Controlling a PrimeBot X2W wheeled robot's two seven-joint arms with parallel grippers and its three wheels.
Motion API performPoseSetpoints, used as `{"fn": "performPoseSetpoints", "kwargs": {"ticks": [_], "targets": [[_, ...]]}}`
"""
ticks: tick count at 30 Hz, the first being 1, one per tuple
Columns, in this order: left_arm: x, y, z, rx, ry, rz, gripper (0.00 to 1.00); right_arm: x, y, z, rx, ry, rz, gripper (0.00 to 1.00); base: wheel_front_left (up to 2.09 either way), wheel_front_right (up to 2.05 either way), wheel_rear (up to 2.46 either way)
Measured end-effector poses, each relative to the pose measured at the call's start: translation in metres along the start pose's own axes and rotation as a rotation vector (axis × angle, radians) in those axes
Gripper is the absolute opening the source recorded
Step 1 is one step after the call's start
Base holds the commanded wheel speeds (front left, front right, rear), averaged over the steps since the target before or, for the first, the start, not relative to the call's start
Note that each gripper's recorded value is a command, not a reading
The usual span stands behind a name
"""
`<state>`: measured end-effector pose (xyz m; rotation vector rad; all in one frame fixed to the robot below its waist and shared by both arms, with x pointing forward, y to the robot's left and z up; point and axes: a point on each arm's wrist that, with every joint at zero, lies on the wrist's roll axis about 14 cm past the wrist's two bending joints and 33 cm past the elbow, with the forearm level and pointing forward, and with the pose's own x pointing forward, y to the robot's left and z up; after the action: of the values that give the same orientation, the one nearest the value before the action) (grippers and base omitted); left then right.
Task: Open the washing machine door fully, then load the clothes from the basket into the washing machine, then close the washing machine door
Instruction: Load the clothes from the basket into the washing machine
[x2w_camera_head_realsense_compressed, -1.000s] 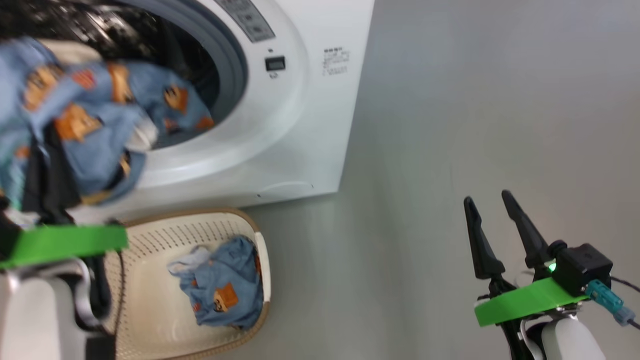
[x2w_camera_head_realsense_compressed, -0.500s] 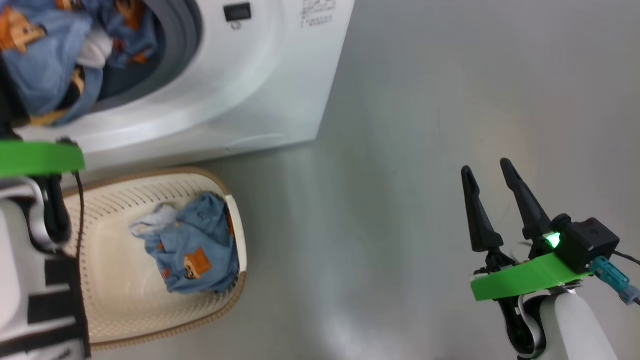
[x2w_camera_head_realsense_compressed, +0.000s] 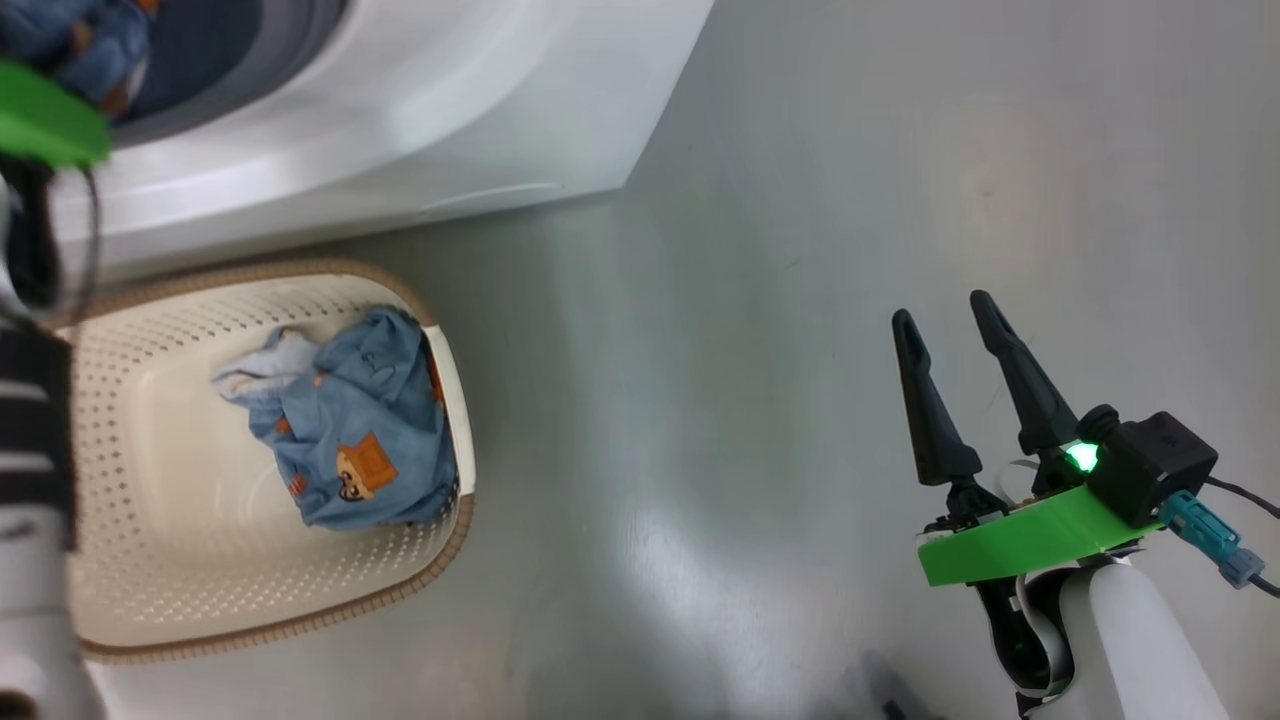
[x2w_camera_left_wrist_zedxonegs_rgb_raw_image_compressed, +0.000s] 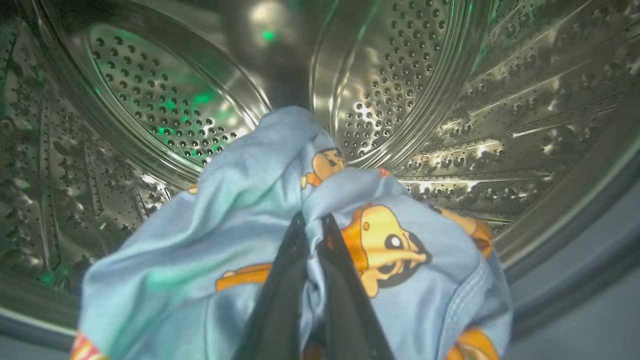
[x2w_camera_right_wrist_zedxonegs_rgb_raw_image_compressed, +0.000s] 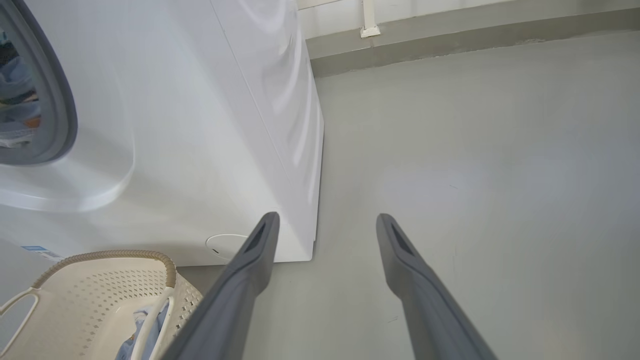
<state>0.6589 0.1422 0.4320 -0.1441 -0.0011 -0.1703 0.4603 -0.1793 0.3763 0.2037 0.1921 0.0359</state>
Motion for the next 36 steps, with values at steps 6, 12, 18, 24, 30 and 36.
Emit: {"fn": "performPoseSetpoints", "kwargs": {"ticks": [6,12,18,24,30,36], "targets": [[0.029,0.006,0.003,0.057,0.011,-0.022,0.0,0.009,0.002,-0.01,0.003,0.015,0.012,1.0,0.0,0.0,0.0],[0.049,-0.003,-0.019,0.047,0.092,-0.054,0.0,0.013,0.001,-0.023,0.026,0.043,0.011,1.0,0.0,0.0,0.0],[0.066,-0.009,-0.027,0.028,0.085,-0.076,0.0,0.013,-0.002,-0.035,0.032,0.071,0.002,1.0,0.0,0.0,0.0],[0.083,-0.009,-0.01,0.11,-0.041,-0.109,0.0,0.015,-0.006,-0.044,0.04,0.09,-0.005,1.0,0.0,0.0,0.0],[0.089,-0.024,0.044,0.129,-0.268,-0.141,0.0,0.018,-0.011,-0.051,0.041,0.104,-0.015,1.0,0.0,0.0,0.0],[0.077,-0.017,0.01,0.11,-0.186,-0.116,0.0,0.02,-0.011,-0.048,0.039,0.094,-0.013,1.0,0.0,0.0,0.0]]}}
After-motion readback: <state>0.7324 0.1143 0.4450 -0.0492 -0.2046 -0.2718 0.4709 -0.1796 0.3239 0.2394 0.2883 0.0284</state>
